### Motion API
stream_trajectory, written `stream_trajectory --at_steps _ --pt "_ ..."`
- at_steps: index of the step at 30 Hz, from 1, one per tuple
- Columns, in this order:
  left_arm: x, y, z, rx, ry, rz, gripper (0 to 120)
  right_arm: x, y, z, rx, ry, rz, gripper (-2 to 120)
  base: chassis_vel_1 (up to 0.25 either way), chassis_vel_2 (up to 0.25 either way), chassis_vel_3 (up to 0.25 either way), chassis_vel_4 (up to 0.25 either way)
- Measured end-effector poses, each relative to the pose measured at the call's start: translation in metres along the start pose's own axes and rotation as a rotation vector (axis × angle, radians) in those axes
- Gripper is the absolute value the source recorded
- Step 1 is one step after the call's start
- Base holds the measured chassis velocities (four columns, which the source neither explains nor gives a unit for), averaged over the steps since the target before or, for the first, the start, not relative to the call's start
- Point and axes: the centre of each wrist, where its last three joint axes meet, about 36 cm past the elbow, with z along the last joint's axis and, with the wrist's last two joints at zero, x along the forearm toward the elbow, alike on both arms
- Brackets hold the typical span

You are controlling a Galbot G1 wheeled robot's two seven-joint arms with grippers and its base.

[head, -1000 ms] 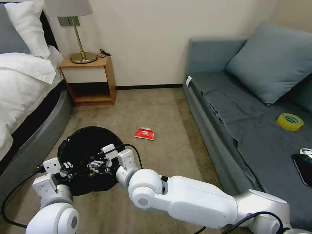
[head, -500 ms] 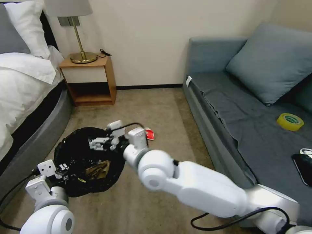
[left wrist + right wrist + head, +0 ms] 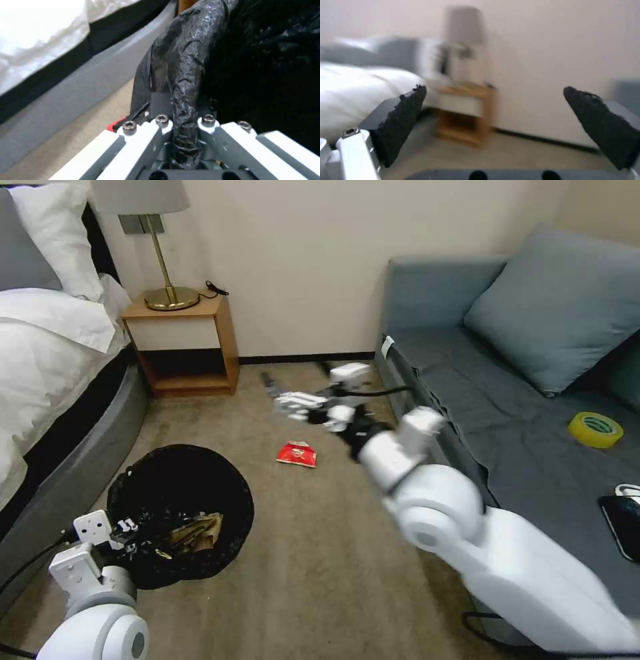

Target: Pick up the trash bin, then pick up the garbage on the floor and place it into the trash bin.

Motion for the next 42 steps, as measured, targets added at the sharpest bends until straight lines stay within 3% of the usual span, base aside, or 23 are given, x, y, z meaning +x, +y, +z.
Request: stream_trajectory --at_steps 3,9,15,23,32,42 --pt "0.003 0.004 -0.002 -0.011 -0.020 -0.015 2 0.034 -0.010 0.012 0.114 0.021 0.154 100 0.000 0.000 0.000 0.000" --pt "0.003 0.005 -0.003 -0.016 -0.033 -0.025 2 0.070 0.001 0.028 0.120 0.078 0.229 100 0.000 0.000 0.000 0.000" --pt "0.004 0.007 -0.001 -0.017 -0.057 -0.048 2 0.099 0.017 0.056 0.181 0.148 0.308 100 0.000 0.000 0.000 0.000" --pt "0.005 0.008 -0.002 -0.019 -0.073 -0.055 2 0.103 0.029 0.083 0.158 0.165 0.297 100 0.000 0.000 0.000 0.000" --pt "0.004 0.011 -0.002 -0.018 -0.078 -0.058 2 0.101 0.029 0.088 0.149 0.170 0.266 100 -0.016 0.020 0.015 -0.011" --pt "-0.001 0.010 -0.003 -0.009 -0.081 -0.057 2 0.095 0.024 0.090 0.148 0.179 0.245 100 -0.177 0.165 0.174 -0.169"
